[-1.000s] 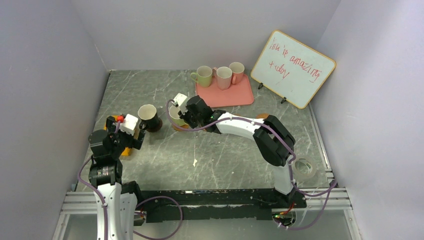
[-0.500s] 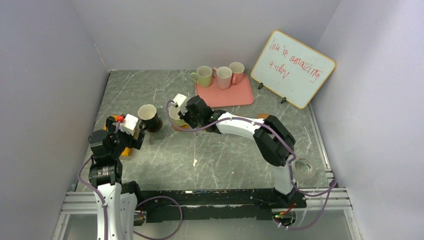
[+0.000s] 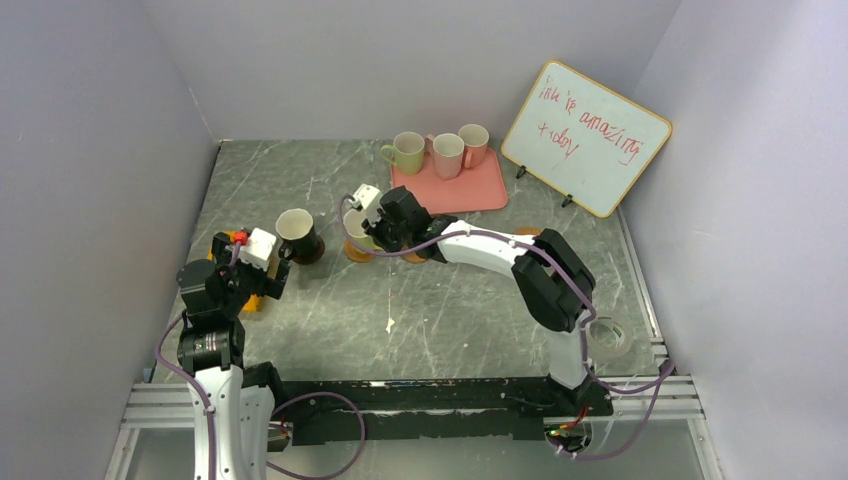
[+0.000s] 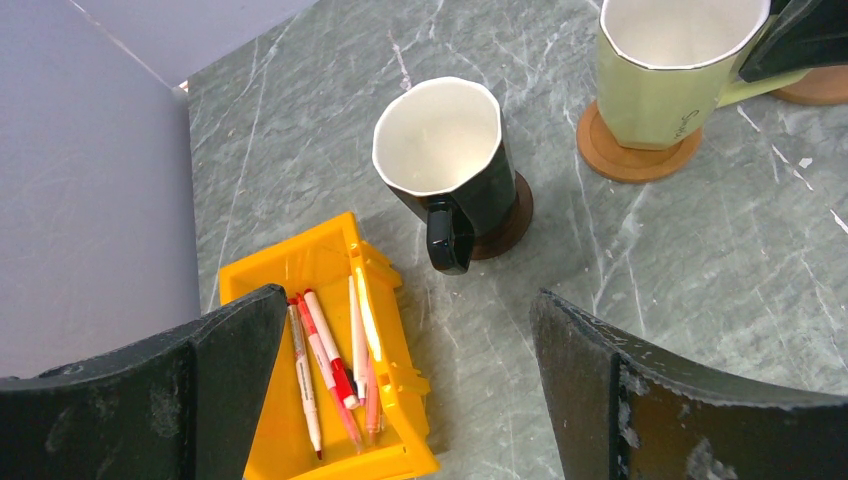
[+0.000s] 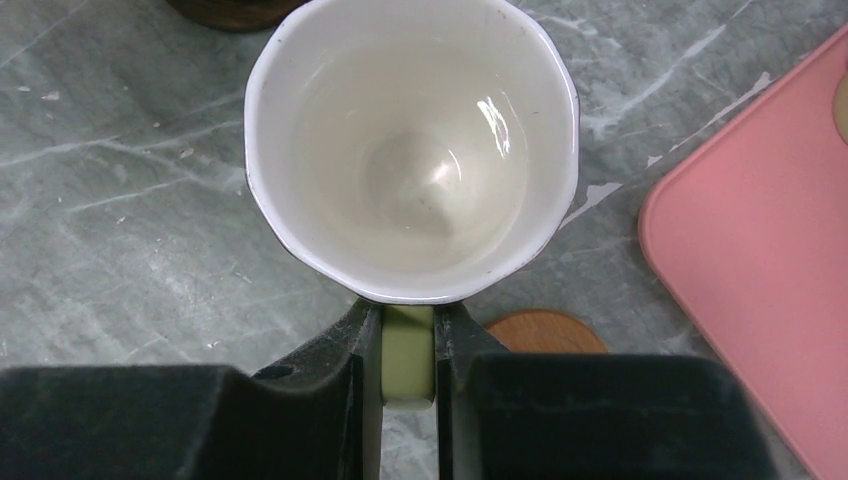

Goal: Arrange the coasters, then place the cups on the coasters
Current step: Place the cup on the coaster.

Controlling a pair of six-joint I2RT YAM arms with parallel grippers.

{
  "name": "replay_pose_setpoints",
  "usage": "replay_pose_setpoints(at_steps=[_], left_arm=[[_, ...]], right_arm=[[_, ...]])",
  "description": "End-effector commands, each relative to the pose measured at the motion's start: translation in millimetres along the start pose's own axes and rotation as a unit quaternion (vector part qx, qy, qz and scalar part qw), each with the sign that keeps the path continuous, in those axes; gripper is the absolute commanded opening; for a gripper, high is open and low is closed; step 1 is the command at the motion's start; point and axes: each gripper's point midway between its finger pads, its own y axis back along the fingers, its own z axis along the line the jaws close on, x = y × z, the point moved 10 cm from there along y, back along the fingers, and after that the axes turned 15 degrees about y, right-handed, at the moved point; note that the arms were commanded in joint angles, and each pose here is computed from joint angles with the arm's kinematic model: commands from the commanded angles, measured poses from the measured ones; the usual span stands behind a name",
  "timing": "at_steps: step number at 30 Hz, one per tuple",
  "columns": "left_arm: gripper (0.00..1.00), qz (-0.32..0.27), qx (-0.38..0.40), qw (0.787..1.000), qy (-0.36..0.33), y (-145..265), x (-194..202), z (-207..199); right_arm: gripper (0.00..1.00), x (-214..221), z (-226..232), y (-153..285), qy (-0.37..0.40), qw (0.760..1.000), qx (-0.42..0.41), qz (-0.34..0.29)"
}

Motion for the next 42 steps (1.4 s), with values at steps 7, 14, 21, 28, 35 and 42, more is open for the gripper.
replay_pose_setpoints(at_steps=[7, 14, 21, 28, 35, 42], left_arm=[[0.96, -0.009, 0.008, 1.0, -0.005, 0.0, -1.6, -0.6], [0.96, -0.009, 0.008, 1.0, -0.005, 0.0, -1.7, -0.6], [0.96, -0.009, 0.008, 1.0, -0.005, 0.3, -1.7, -0.6], [0.96, -0.009, 0.008, 1.0, -0.005, 0.1, -1.6, -0.6], [0.96, -0.01, 0.008, 1.0, -0.006, 0.4, -2.0, -0.6], [0.96, -0.009, 0.007, 1.0, -0.006, 0.4, -1.7, -0.5]], right_arm=[[0.0, -36.0, -8.2, 20.2, 0.001, 0.997, -0.02, -0.072], [0.0, -34.2, -8.5, 17.9, -0.002, 0.998, -0.014, -0.068], [0.03, -34.8, -11.0, 18.3, -0.002, 0.998, -0.003, -0.067], [0.11, -34.6, -10.5, 18.0, -0.001, 0.998, -0.004, -0.065], [0.15, -34.7, -10.1, 17.7, -0.001, 0.998, -0.007, -0.065], [0.2, -36.7, -11.4, 20.1, -0.001, 0.998, -0.003, -0.066]])
